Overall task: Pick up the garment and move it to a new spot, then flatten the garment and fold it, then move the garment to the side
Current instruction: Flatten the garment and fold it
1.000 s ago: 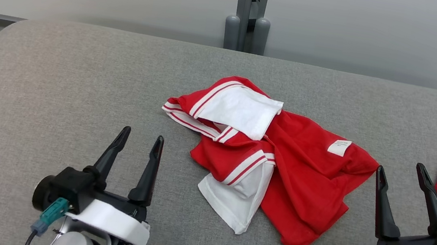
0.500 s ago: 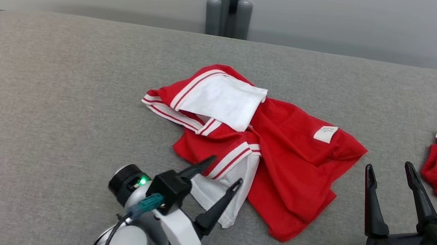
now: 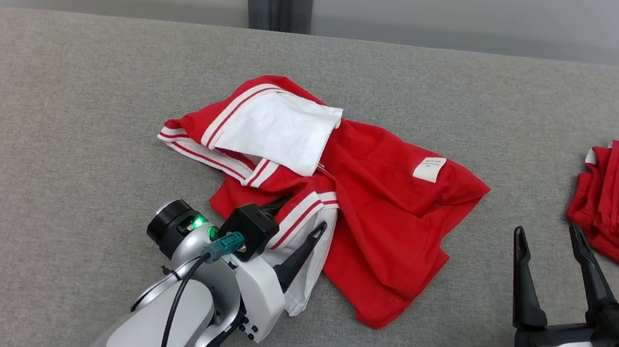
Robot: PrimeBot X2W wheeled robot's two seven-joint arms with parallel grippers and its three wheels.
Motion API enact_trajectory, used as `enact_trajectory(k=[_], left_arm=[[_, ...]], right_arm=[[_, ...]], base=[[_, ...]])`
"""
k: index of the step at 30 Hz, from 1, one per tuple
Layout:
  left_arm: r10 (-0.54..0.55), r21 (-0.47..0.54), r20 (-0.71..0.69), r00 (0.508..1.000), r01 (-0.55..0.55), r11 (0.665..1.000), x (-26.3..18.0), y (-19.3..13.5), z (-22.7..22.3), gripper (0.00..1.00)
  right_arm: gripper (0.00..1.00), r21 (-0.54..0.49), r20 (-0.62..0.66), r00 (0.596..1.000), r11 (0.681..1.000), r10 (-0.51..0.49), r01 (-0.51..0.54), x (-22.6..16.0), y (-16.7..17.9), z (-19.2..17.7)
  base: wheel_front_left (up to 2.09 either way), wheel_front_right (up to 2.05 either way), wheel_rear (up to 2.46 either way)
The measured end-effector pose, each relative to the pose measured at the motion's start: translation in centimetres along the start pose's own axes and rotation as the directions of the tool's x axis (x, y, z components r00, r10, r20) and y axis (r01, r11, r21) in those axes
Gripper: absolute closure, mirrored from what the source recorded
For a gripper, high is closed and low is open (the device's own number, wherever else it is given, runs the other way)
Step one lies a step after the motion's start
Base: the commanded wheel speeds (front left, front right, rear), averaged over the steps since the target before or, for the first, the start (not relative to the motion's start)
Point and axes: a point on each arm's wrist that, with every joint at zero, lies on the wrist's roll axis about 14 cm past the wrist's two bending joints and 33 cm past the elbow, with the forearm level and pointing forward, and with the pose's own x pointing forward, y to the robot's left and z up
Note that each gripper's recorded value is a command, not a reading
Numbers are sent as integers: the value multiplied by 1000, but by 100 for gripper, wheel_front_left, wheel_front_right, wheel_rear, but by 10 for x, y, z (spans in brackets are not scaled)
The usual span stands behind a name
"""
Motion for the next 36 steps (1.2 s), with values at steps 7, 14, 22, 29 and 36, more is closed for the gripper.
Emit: enact_trajectory(k=[7, 14, 22, 29, 36], left_arm=[[125, -61, 81, 989, -121, 991, -6, 34, 15, 100], [375, -188, 192, 907, -341, 921, -42, 108, 44, 100], [635, -363, 44, 771, -580, 729, -91, 181, 8, 100], [696, -380, -164, 699, -696, 609, -111, 199, -45, 0], [752, -380, -63, 657, -712, 590, -123, 217, -24, 0]], right_arm=[[0, 11, -2, 1000, 1000, 24, -24, 5, 9, -2], [0, 16, 7, 997, 997, 77, -77, 13, 28, 0], [0, 23, -6, 991, 991, 135, -135, 15, 48, -4], [0, 25, -15, 989, 989, 144, -144, 16, 50, -7], [0, 32, -13, 991, 990, 136, -136, 16, 48, -6]], base=[[0, 0, 0], [0, 0, 0], [0, 0, 0], [0, 0, 0], [0, 0, 0]])
